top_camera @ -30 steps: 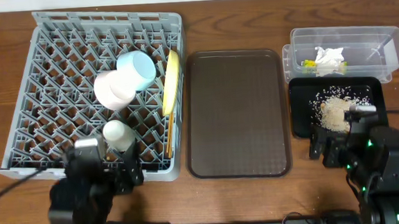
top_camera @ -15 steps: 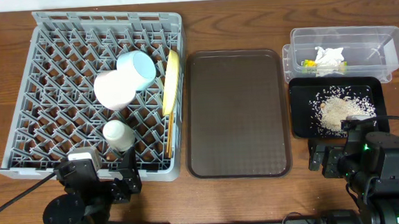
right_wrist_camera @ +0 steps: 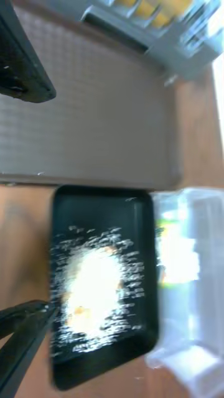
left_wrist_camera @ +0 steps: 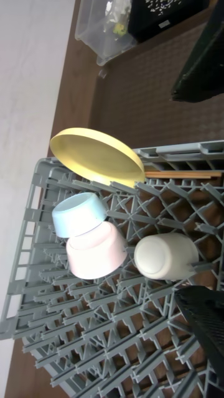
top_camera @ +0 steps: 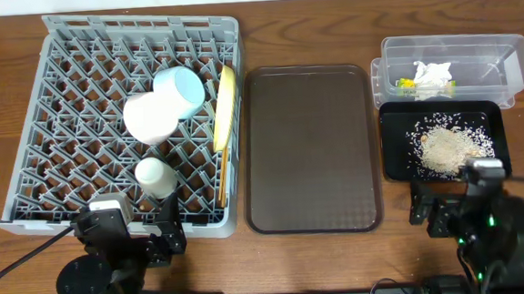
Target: Sort waste into correct bins and load items into the dishwasher
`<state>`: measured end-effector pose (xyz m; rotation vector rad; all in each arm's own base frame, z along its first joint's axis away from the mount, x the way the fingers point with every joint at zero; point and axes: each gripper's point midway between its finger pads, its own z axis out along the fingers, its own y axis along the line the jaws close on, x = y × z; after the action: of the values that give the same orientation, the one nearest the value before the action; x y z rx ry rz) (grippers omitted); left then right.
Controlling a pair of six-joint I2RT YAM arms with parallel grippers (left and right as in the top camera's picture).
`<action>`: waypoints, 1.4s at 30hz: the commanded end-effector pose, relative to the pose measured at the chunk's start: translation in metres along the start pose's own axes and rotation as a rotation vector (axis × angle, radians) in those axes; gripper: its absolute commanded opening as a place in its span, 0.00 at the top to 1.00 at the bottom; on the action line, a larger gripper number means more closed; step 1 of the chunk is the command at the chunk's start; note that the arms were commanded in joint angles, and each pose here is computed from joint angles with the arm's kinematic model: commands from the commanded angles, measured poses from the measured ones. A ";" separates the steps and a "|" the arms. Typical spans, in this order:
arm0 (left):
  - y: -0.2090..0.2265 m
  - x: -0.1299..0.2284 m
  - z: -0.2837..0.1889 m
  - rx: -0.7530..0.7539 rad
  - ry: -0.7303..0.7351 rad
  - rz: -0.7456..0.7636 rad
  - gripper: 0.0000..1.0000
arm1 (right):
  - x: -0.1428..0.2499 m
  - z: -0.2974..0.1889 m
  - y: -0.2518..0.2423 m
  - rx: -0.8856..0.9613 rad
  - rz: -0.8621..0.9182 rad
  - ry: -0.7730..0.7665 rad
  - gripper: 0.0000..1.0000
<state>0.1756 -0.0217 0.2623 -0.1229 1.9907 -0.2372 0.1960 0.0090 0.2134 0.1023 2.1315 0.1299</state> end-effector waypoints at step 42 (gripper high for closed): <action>0.003 0.000 0.001 -0.014 -0.004 0.009 0.05 | 0.022 0.073 0.000 -0.060 -0.084 -0.481 0.01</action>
<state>0.1761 -0.0217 0.2600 -0.1235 1.9967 -0.2359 0.2460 0.0166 0.1569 0.0094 1.6475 0.1200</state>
